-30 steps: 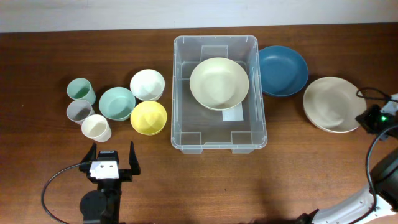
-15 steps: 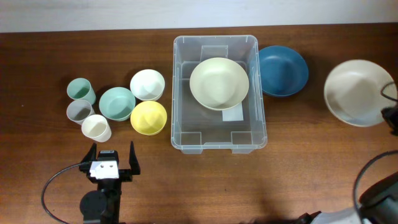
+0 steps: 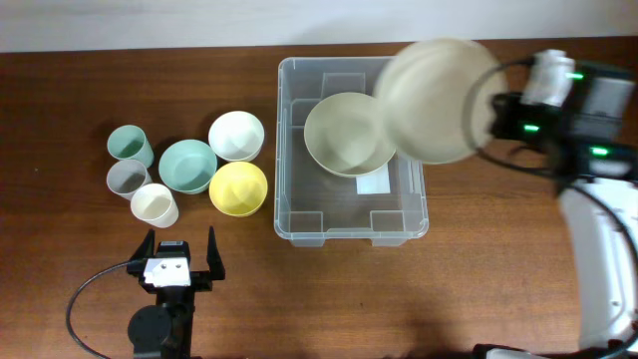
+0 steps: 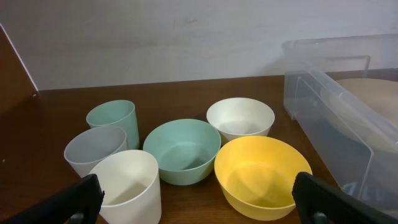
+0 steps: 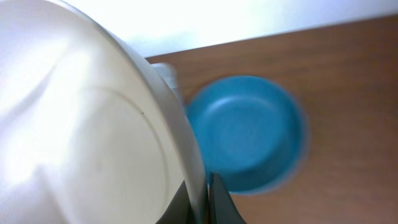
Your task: Pack container
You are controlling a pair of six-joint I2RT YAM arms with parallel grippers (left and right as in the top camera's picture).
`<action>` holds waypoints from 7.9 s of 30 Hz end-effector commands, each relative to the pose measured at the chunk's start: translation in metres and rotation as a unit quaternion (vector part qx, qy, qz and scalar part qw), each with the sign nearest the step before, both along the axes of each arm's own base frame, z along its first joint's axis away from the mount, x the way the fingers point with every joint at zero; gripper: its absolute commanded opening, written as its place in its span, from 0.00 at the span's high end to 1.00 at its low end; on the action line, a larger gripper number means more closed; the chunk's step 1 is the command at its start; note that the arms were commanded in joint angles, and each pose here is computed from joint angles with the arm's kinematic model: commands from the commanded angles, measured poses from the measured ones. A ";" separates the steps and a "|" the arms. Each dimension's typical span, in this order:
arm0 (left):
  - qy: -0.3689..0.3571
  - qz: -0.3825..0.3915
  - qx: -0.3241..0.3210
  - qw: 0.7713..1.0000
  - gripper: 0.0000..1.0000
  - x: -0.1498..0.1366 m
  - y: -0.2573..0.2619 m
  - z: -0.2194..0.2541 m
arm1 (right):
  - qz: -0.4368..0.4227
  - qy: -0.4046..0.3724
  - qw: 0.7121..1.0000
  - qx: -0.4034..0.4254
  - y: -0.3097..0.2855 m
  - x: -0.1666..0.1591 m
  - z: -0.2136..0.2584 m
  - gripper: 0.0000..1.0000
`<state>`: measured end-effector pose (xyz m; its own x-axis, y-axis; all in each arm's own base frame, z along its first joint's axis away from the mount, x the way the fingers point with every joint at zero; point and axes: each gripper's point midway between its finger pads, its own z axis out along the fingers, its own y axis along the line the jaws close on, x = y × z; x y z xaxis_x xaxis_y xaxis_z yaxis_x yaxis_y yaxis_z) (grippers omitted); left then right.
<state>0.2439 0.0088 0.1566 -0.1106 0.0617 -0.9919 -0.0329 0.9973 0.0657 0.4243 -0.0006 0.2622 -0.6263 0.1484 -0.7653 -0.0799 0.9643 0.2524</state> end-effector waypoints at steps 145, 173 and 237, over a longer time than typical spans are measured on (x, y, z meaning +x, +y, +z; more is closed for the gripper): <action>0.000 -0.009 0.009 1.000 0.01 0.000 -0.003 -0.002 | 0.055 0.094 0.985 -0.135 0.080 0.039 -0.025 0.96; 0.000 -0.009 0.009 1.000 0.01 0.000 -0.003 -0.002 | 0.141 0.132 0.978 -0.083 0.154 0.069 -0.098 0.33; -0.077 0.093 0.049 0.991 0.01 0.037 0.033 0.250 | -0.159 0.153 0.971 -0.095 -0.100 0.012 0.012 0.01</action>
